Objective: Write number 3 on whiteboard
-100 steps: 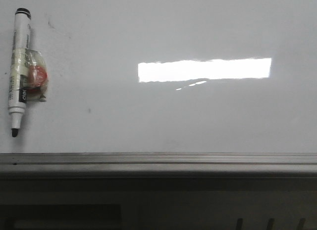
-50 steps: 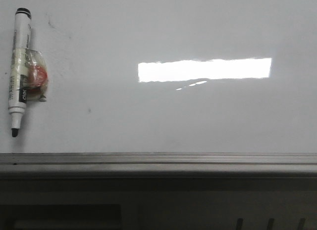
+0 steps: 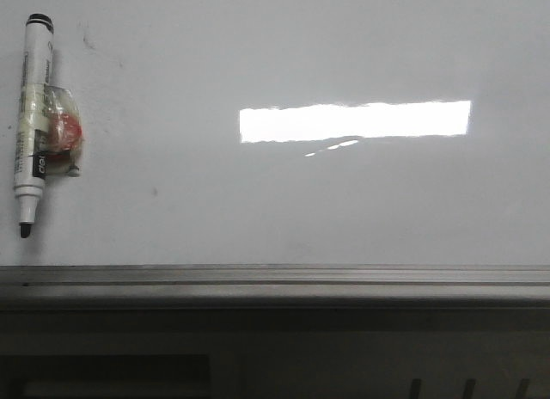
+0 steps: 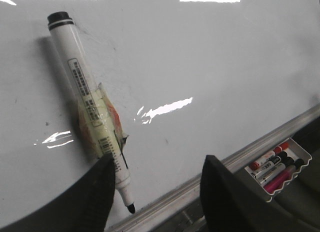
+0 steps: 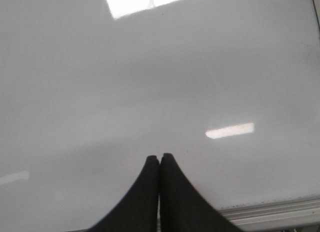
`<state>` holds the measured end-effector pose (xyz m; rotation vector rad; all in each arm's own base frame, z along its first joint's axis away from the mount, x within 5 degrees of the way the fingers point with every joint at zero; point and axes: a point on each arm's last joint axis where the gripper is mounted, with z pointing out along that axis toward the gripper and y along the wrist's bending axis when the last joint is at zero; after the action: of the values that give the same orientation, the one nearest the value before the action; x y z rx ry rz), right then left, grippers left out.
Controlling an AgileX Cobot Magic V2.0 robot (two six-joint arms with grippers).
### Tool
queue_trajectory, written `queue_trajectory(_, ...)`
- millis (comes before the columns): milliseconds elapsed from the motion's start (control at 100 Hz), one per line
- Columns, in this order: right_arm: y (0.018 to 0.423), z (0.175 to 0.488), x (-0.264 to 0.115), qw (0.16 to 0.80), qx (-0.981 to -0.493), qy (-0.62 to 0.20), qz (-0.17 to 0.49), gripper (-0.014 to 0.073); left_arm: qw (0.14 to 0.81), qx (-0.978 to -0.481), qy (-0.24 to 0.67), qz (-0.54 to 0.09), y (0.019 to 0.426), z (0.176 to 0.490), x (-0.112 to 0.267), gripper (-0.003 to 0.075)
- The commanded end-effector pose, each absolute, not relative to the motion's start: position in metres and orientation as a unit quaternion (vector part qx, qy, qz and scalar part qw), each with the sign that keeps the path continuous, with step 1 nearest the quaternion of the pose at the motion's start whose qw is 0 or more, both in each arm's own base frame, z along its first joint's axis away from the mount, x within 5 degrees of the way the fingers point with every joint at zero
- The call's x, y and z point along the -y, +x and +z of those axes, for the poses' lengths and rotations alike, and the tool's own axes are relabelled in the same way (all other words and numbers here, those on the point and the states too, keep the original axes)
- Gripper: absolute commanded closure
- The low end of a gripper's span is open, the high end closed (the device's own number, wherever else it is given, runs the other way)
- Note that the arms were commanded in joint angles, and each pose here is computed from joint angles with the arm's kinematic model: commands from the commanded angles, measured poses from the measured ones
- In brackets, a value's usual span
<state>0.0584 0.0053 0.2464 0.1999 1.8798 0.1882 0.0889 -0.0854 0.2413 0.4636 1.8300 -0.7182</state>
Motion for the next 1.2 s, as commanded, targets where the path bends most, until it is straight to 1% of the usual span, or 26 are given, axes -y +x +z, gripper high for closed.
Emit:
queue_trajectory(0, 0.061, 0.265, -0.004, 0.623, -0.774, 0.083, 0.076, 0.0659, 0.575, -0.733, 0.156, -0.329, 0.098, 0.261, 0.091, 0.0362)
queue_trajectory(70, 0.061, 0.265, -0.004, 0.624, -0.773, 0.083, 0.076, 0.0659, 0.576, -0.733, 0.145, -0.331, 0.102, 0.260, 0.093, 0.0362)
queue_trajectory(420, 0.061, 0.265, -0.004, 0.624, -0.773, 0.083, 0.076, 0.0659, 0.531, -0.776, 0.123, -0.317, 0.116, 0.241, 0.105, 0.0362)
queue_trajectory(1000, 0.061, 0.265, -0.004, 0.625, -0.773, 0.083, 0.076, 0.0659, 0.525, -0.791, 0.103, -0.297, 0.133, 0.226, 0.115, 0.0367)
queue_trajectory(1050, 0.061, 0.265, -0.004, 0.625, -0.772, 0.083, 0.075, 0.0659, 0.530, -0.788, 0.100, -0.296, 0.134, 0.226, 0.115, 0.0383)
queue_trajectory(1100, 0.061, 0.265, -0.004, 0.626, -0.772, 0.083, 0.075, 0.0659, 0.529, -0.789, 0.099, -0.295, 0.135, 0.225, 0.115, 0.0428)
queue_trajectory(1140, 0.061, 0.265, -0.004, 0.626, -0.772, 0.083, 0.075, 0.0659, 0.527, -0.791, 0.099, -0.294, 0.135, 0.224, 0.116, 0.0492)
queue_trajectory(1160, 0.061, 0.265, -0.004, 0.626, -0.772, 0.083, 0.075, 0.0659, 0.527, -0.791, 0.100, -0.294, 0.135, 0.224, 0.116, 0.0544)
queue_trajectory(1170, 0.061, 0.265, -0.004, 0.626, -0.772, 0.083, 0.075, 0.0659, 0.526, -0.792, 0.100, -0.294, 0.135, 0.224, 0.116, 0.0544)
queue_trajectory(1180, 0.061, 0.265, -0.004, 0.626, -0.772, 0.083, 0.075, 0.0659, 0.526, -0.792, 0.100, -0.294, 0.135, 0.224, 0.116, 0.0586)
queue_trajectory(1190, 0.062, 0.266, -0.004, 0.627, -0.771, 0.083, 0.075, 0.0659, 0.526, -0.792, 0.100, -0.294, 0.135, 0.224, 0.116, 0.0600)
